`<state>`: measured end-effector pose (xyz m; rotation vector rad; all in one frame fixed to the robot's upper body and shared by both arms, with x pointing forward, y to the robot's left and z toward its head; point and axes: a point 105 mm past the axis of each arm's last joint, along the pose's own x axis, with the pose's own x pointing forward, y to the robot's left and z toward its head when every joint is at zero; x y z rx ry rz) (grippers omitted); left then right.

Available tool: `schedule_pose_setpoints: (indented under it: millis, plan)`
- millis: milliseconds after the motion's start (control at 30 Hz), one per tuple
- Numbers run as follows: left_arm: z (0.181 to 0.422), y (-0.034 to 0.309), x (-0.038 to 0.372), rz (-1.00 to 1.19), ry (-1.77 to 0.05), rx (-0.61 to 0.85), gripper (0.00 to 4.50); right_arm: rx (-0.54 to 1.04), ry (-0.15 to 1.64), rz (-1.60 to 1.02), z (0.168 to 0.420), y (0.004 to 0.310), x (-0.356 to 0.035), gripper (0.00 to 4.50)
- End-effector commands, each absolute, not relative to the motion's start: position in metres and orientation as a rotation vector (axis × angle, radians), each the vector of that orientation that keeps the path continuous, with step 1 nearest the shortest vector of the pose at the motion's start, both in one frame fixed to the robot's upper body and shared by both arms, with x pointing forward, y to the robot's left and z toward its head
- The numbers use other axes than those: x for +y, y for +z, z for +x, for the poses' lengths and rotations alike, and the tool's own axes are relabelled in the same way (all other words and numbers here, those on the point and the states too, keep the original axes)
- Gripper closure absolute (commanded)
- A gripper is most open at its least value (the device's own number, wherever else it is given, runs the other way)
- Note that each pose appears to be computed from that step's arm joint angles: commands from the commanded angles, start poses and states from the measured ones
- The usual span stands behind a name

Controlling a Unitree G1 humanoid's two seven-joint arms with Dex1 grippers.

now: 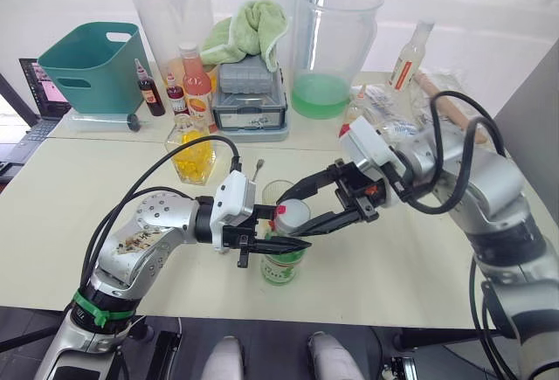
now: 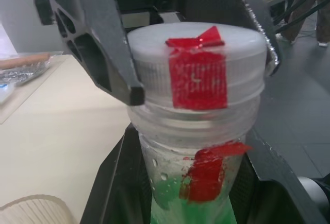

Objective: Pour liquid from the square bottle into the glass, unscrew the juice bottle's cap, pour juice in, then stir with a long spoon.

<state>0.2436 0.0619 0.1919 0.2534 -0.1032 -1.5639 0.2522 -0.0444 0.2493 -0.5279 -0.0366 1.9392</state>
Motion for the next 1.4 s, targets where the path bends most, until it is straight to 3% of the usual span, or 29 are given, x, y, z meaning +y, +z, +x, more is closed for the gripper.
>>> schedule_pose_setpoints:
  millis: [33,133,200,367,400,600,900,1167,1400]
  plan:
    - [0.252,0.177,0.067,0.258,-1.493,-0.024,3.08,-0.005,1.987,-0.603,0.256,0.249,-0.043,2.81]
    - [0.252,0.177,0.067,0.26,-1.489,-0.025,3.08,-0.009,1.995,-0.581,0.257,0.254,-0.042,2.81]
    - [0.252,0.176,0.067,0.259,-1.487,-0.025,3.08,-0.023,1.99,-0.564,0.257,0.257,-0.041,1.78]
    - [0.252,0.174,0.066,0.265,-1.497,-0.02,3.08,-0.114,1.973,-0.537,0.25,0.274,-0.041,0.14]
    - [0.252,0.174,0.066,0.268,-1.5,-0.019,3.08,-0.12,1.968,-0.526,0.248,0.277,-0.041,0.03]
    - [0.254,0.175,0.065,0.269,-1.51,-0.023,3.08,-0.099,1.878,-0.413,0.238,0.288,-0.051,0.03]
    - [0.256,0.172,0.06,0.266,-1.535,-0.024,3.08,-0.029,1.574,-0.316,0.23,0.261,-0.054,0.03]
    - [0.259,0.173,0.058,0.269,-1.552,-0.031,3.08,-0.03,1.491,-0.28,0.228,0.259,-0.051,0.03]
    - [0.262,0.173,0.058,0.282,-1.552,-0.034,3.08,-0.017,1.477,-0.291,0.228,0.256,-0.052,2.13]
